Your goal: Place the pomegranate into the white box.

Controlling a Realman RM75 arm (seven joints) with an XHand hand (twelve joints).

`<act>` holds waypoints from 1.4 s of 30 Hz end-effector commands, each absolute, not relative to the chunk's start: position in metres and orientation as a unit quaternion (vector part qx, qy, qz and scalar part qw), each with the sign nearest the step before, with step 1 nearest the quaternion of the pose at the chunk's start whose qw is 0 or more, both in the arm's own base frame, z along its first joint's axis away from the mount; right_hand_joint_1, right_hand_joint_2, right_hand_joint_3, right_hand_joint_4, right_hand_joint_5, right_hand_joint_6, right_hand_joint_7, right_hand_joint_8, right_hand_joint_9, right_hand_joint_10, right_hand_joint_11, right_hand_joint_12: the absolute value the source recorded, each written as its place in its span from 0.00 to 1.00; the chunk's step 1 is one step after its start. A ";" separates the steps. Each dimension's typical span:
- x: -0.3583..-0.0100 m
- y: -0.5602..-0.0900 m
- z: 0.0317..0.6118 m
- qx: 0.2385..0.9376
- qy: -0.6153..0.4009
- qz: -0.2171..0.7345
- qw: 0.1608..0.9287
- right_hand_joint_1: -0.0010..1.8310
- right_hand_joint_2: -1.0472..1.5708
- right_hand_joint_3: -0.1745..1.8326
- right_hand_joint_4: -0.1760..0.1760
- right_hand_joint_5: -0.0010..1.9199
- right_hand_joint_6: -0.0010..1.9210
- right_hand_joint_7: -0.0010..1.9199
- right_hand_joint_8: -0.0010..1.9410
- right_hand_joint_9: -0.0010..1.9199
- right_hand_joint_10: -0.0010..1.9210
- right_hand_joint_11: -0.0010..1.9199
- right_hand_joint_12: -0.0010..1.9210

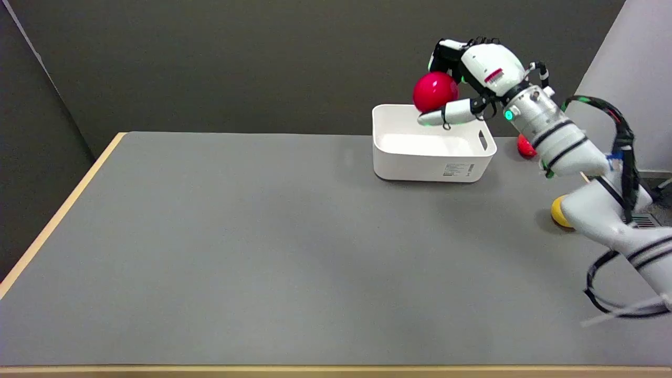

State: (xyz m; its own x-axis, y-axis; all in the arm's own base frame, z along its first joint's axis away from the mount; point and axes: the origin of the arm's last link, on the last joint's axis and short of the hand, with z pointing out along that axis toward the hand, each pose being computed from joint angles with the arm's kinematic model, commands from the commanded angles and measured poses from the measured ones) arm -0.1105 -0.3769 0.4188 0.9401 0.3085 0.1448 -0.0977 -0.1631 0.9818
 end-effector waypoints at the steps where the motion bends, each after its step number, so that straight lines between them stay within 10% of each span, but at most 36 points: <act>1: -0.117 -0.464 0.469 0.687 0.025 0.132 0.714 0.73 0.83 0.20 0.04 0.29 0.80 0.43 0.67 0.41 0.79 0.40 0.94; 32: -0.207 -0.472 0.467 0.685 -0.066 0.106 0.718 0.73 0.83 0.20 0.09 0.29 0.81 0.41 0.67 0.40 0.80 0.33 0.95; 36: -0.205 -0.469 0.467 0.680 -0.079 0.142 0.715 0.61 0.91 0.09 0.30 0.25 0.91 0.37 0.72 0.35 0.61 0.18 1.00; 39: -0.204 -0.465 0.470 0.673 -0.092 0.177 0.712 0.48 0.71 0.56 0.61 0.11 0.46 0.20 0.26 0.18 0.44 0.12 0.79; 42: -0.206 -0.462 0.470 0.670 -0.106 0.197 0.708 0.38 0.66 0.59 0.68 0.08 0.24 0.08 0.16 0.06 0.33 0.03 0.60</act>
State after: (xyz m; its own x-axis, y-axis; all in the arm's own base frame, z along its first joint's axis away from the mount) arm -0.1959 -0.4700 0.4714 0.9645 0.0870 0.2494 -0.2543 0.0516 0.9657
